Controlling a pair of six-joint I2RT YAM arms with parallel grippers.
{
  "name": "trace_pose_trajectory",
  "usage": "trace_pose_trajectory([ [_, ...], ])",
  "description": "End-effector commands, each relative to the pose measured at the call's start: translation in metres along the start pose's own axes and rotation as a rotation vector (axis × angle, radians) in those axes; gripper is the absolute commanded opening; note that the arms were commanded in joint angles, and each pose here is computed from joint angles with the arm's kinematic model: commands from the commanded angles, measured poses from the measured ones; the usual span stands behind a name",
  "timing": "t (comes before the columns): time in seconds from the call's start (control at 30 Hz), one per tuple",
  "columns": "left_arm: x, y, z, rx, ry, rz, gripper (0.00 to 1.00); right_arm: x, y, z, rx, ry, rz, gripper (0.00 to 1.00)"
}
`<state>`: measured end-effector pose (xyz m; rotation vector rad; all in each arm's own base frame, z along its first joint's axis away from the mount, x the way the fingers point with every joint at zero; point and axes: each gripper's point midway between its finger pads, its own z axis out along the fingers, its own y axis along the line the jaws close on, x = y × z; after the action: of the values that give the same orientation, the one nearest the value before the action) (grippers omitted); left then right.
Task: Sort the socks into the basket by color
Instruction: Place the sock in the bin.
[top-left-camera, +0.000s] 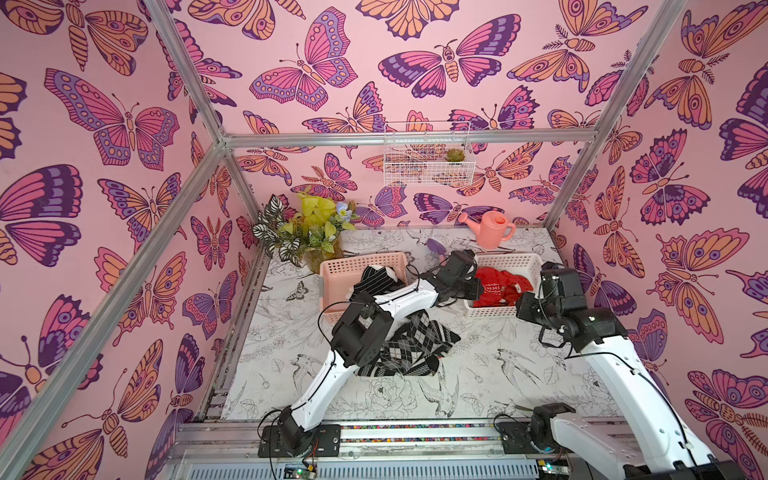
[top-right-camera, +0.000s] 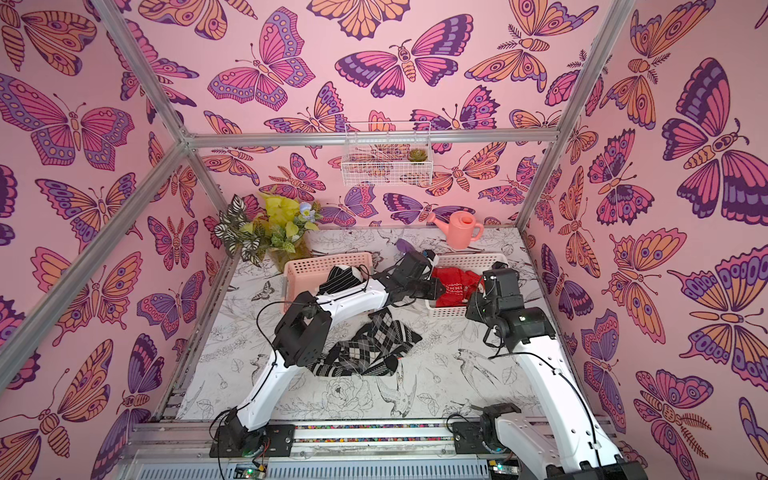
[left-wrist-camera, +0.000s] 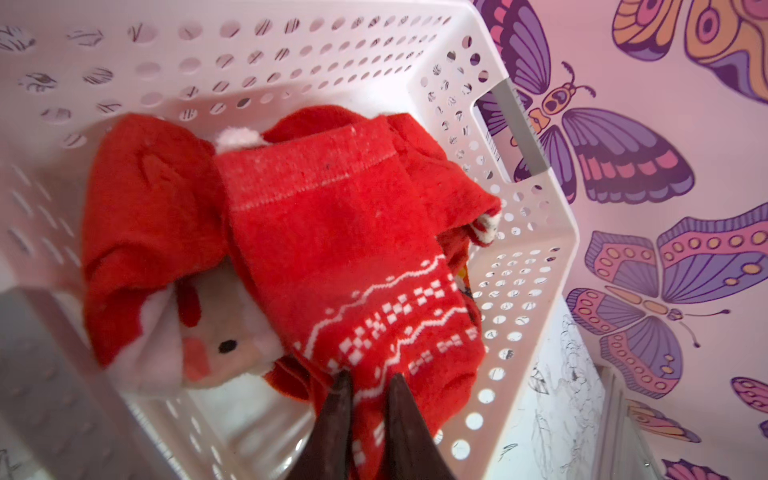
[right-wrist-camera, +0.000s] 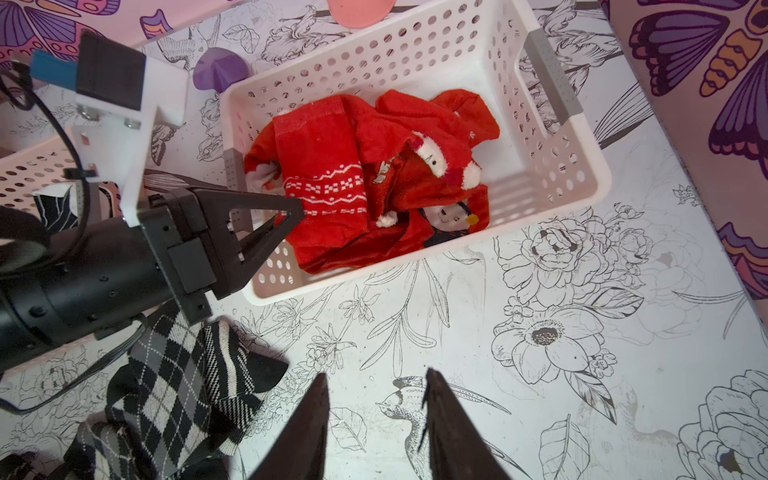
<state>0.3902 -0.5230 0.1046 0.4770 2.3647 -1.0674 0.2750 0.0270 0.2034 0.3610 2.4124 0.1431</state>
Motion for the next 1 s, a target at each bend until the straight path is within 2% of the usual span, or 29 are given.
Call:
trace_pose_trajectory([
  [0.0, -0.006, 0.002, -0.004, -0.014, -0.013, -0.003, 0.26, -0.001, 0.0, 0.001, -0.004, 0.0, 0.005, 0.4],
  [0.6, -0.029, -0.009, -0.03, -0.019, -0.072, 0.018, 0.45, -0.008, 0.007, -0.002, -0.031, -0.006, 0.001, 0.41],
  [0.97, -0.044, -0.017, -0.057, -0.024, -0.116, 0.036, 0.47, -0.006, 0.012, -0.003, -0.059, 0.005, -0.012, 0.41],
])
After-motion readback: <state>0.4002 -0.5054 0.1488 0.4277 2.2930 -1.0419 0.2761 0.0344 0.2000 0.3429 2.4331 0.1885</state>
